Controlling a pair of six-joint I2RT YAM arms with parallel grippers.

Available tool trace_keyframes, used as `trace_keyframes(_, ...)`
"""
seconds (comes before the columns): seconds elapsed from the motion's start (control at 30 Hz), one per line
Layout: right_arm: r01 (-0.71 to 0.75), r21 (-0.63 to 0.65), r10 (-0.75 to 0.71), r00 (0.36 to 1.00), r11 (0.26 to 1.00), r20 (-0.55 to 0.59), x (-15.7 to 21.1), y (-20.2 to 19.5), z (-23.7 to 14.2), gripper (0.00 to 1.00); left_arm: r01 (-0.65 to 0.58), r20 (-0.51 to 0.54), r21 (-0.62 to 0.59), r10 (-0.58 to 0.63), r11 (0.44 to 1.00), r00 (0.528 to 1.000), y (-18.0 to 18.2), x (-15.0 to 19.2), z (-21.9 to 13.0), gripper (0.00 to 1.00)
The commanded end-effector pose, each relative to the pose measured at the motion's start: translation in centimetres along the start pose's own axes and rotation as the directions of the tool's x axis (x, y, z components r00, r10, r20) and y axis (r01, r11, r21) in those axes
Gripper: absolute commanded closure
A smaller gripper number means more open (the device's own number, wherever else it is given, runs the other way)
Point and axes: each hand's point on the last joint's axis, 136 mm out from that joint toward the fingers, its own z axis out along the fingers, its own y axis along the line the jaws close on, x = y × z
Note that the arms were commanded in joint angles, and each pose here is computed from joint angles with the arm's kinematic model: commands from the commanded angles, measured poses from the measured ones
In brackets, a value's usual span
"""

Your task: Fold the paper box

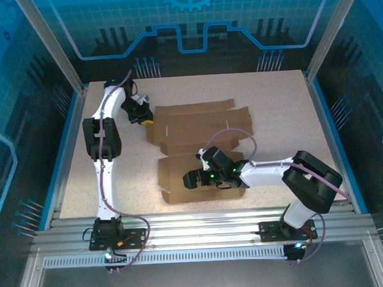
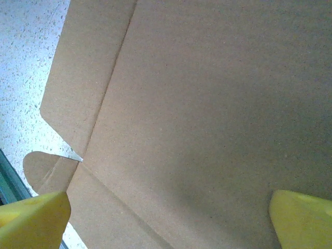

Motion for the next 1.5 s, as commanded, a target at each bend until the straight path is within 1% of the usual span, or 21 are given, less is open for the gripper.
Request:
trace_keyframes(0.0,-0.053,0.085,0.062,0.993,0.995,-0.103,2.8,-2.5,0.8,0.00,-0.032,0.032,0.025,0.031,0.999,0.999,-1.8,-0.3,-1.5,0.97)
trace_keyframes(0.07,-0.071,0.106,0.081,0.992,0.992,-0.093,2.5,-2.8,0.7,0.00,-0.069,0.067,0.031,0.067,0.997,0.996,-3.3,-0.2,-2.1,0.99)
trace_keyframes(0.13,-0.096,0.122,0.107,0.991,0.988,-0.079,2.2,-3.1,0.6,0.00,-0.105,0.124,0.021,0.102,0.994,0.987,-4.4,0.0,-2.9,1.00)
trace_keyframes(0.33,-0.153,0.174,0.161,0.986,0.973,-0.036,1.7,-4.5,-0.2,0.00,-0.150,0.269,0.016,0.141,0.989,0.953,-5.5,1.5,-3.8,1.00)
trace_keyframes(0.4,-0.156,0.176,0.165,0.986,0.972,-0.034,1.8,-4.6,-0.3,0.00,-0.161,0.290,0.022,0.147,0.987,0.945,-5.9,2.3,-3.7,1.00)
trace_keyframes(0.47,-0.160,0.180,0.168,0.985,0.971,-0.031,1.8,-4.7,-0.4,0.00,-0.186,0.311,0.002,0.176,0.983,0.934,-6.7,3.2,-3.5,1.00)
trace_keyframes(0.73,-0.193,0.207,0.199,0.980,0.959,-0.005,2.2,-5.6,-0.7,0.00,-0.215,0.354,-0.132,0.249,0.968,0.902,-6.5,6.2,-2.6,1.00)
trace_keyframes(0.93,-0.205,0.221,0.208,0.978,0.954,0.008,2.3,-6.0,-0.7,0.00,-0.261,0.383,-0.161,0.304,0.952,0.872,-7.2,8.5,-2.2,0.99)
trace_keyframes(1.23,-0.214,0.241,0.216,0.976,0.947,0.018,2.5,-6.5,-0.9,0.02,-0.262,0.364,-0.185,0.313,0.947,0.877,-7.6,12.1,-0.8,0.99)
trace_keyframes(1.33,-0.215,0.238,0.217,0.976,0.947,0.018,2.6,-6.4,-0.9,0.02,-0.251,0.353,-0.219,0.316,0.943,0.881,-6.8,13.3,-0.3,0.98)
trace_keyframes(1.47,-0.208,0.237,0.210,0.978,0.949,0.016,2.8,-6.3,-0.9,0.02,-0.230,0.344,-0.226,0.299,0.946,0.890,-6.1,14.9,0.2,0.98)
